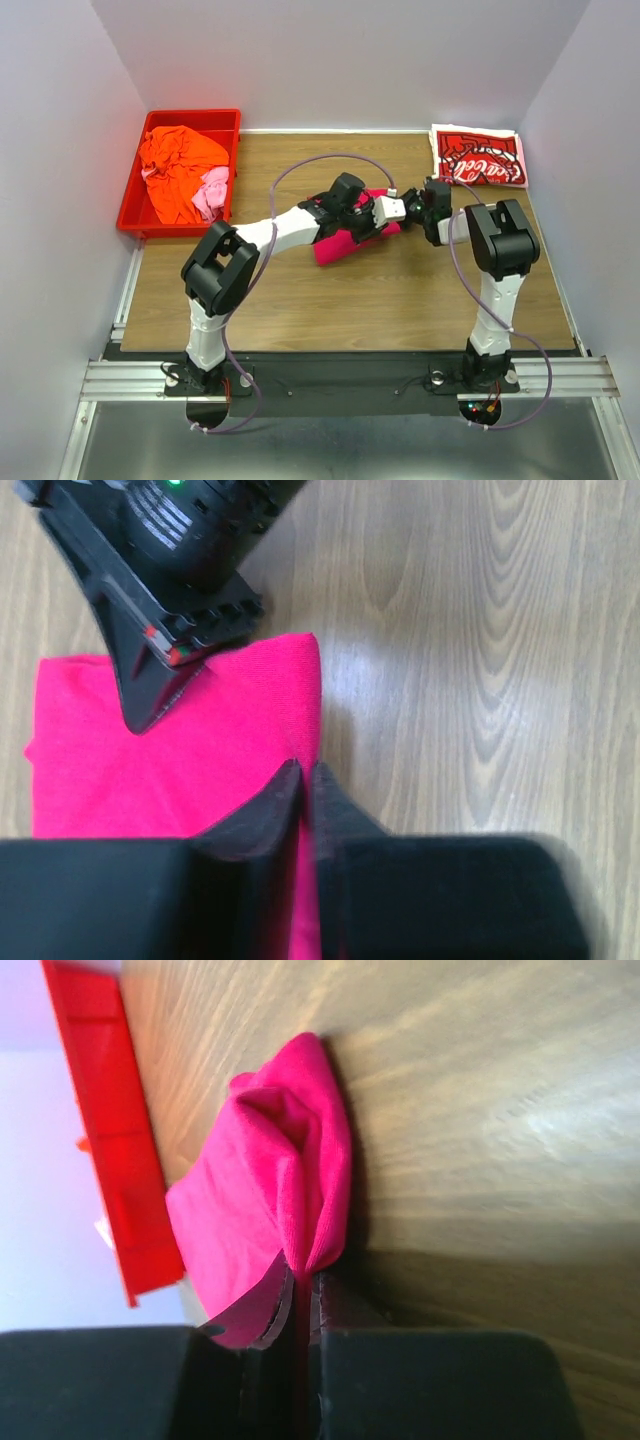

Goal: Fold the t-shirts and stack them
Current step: Neatly place the folded tshirt to the corner

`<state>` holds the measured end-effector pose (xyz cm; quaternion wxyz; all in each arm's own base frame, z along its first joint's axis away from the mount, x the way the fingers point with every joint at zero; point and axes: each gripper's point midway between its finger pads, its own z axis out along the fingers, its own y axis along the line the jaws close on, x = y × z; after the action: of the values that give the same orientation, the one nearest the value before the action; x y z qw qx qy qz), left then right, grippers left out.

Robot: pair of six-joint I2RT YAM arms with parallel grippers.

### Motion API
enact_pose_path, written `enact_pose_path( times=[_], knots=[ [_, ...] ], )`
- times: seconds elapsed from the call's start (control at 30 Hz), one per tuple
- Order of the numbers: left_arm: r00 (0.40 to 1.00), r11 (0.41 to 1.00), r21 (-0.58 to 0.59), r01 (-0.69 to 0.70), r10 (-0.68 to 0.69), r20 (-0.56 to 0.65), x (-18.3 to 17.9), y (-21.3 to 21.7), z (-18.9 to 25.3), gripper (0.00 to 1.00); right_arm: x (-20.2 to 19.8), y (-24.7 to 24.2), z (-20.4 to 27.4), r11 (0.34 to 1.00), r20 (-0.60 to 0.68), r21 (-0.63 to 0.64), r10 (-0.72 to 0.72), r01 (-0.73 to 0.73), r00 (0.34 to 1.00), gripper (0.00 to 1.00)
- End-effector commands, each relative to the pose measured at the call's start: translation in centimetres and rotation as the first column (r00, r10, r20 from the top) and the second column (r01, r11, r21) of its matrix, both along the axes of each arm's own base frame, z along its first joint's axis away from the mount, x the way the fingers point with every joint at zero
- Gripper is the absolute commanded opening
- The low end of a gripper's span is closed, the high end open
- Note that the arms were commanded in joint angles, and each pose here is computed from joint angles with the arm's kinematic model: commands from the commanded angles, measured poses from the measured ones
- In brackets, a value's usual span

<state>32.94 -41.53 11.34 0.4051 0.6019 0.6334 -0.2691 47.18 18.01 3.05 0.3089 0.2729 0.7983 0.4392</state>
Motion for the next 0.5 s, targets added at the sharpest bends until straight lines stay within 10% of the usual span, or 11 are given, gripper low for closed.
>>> enact_pose_path(
  times=[0.0,0.27,0.47],
  knots=[
    [1.000,0.997,-0.079,-0.019,0.021,0.022,1.0,-0.1,4.4,0.27,2.5,-0.2,3.2,0.991,0.131,-0.134,0.041,-0.023,0.991,0.01],
    [0.986,0.990,-0.030,-0.141,0.138,-0.094,1.0,8.0,5.6,0.42,6.4,-4.9,8.5,0.761,0.253,-0.648,0.262,-0.038,0.931,0.01],
    [0.965,0.975,-0.004,-0.222,0.220,-0.144,0.3,12.5,5.5,0.82,9.1,-10.2,12.1,0.562,0.245,-0.827,0.385,-0.016,0.890,0.01]
  ],
)
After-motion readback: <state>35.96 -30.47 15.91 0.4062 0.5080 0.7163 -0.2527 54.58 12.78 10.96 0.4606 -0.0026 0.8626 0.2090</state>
